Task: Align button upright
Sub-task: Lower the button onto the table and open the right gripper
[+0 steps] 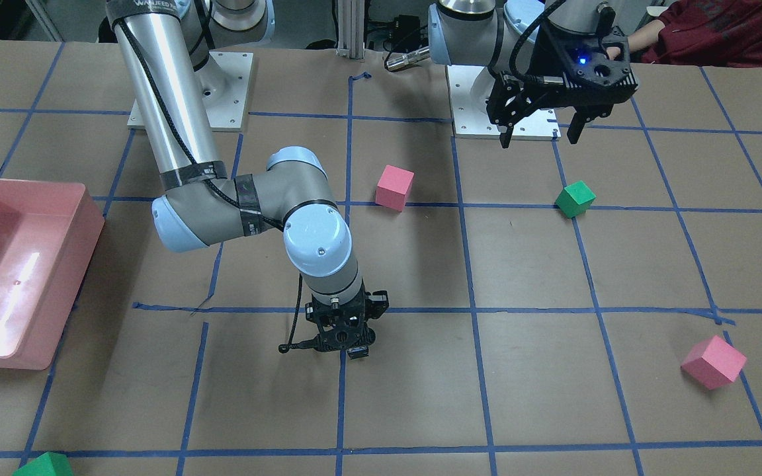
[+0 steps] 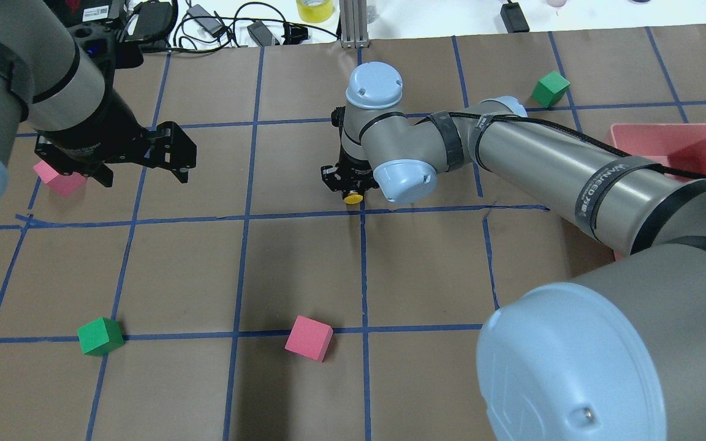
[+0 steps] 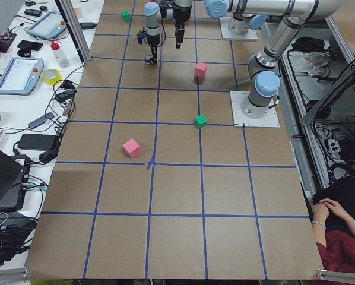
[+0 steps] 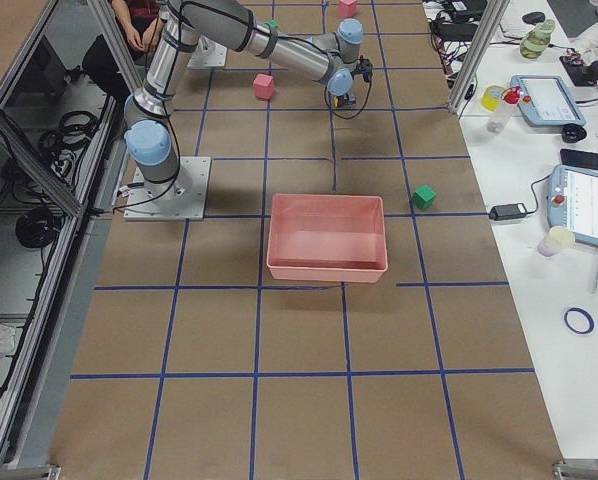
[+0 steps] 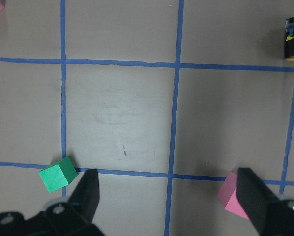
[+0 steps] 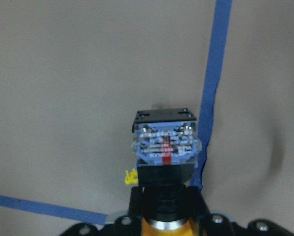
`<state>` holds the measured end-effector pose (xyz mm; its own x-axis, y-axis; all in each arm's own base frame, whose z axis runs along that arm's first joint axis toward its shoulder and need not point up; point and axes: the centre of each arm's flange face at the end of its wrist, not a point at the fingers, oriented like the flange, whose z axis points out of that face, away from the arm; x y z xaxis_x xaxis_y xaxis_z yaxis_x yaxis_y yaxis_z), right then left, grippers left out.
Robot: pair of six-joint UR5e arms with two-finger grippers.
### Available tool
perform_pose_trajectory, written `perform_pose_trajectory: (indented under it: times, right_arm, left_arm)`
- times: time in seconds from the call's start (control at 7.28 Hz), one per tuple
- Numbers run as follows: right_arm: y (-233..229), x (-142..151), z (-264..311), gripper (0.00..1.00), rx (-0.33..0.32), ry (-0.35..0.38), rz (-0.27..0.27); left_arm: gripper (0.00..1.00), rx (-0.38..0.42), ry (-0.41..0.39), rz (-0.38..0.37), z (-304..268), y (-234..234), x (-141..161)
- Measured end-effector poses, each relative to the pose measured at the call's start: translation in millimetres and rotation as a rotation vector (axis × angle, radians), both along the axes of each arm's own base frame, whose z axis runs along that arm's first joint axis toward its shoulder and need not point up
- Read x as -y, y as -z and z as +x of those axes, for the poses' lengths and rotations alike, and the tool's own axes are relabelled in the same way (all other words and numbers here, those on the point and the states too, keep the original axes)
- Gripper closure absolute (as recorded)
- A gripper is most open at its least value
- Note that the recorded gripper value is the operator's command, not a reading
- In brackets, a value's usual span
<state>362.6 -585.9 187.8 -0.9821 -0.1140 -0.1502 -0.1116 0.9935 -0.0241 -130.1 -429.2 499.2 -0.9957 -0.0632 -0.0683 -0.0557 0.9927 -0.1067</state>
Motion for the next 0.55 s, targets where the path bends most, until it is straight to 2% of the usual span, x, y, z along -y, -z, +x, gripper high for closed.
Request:
perform_pose_trajectory:
  times: [0.14, 0.27, 0.55]
  right_arm:
    - [0.4, 0.0, 0.0, 0.69, 0.0, -0.001, 0.0]
    - [0.6, 0.1, 0.1, 0.41, 0.0, -0.002, -0.001]
    - [0.4, 0.1, 0.1, 0.35, 0.001, -0.002, -0.003]
  left_arm:
    - [0.0, -0.001, 0.0, 0.006, -0.1, 3.4, -1.0]
    - [0.0, -0.002, 0.001, 0.009, -0.2, 5.7, -1.7]
    - [0.0, -0.003, 0.002, 0.012, -0.6, 7.0, -2.3]
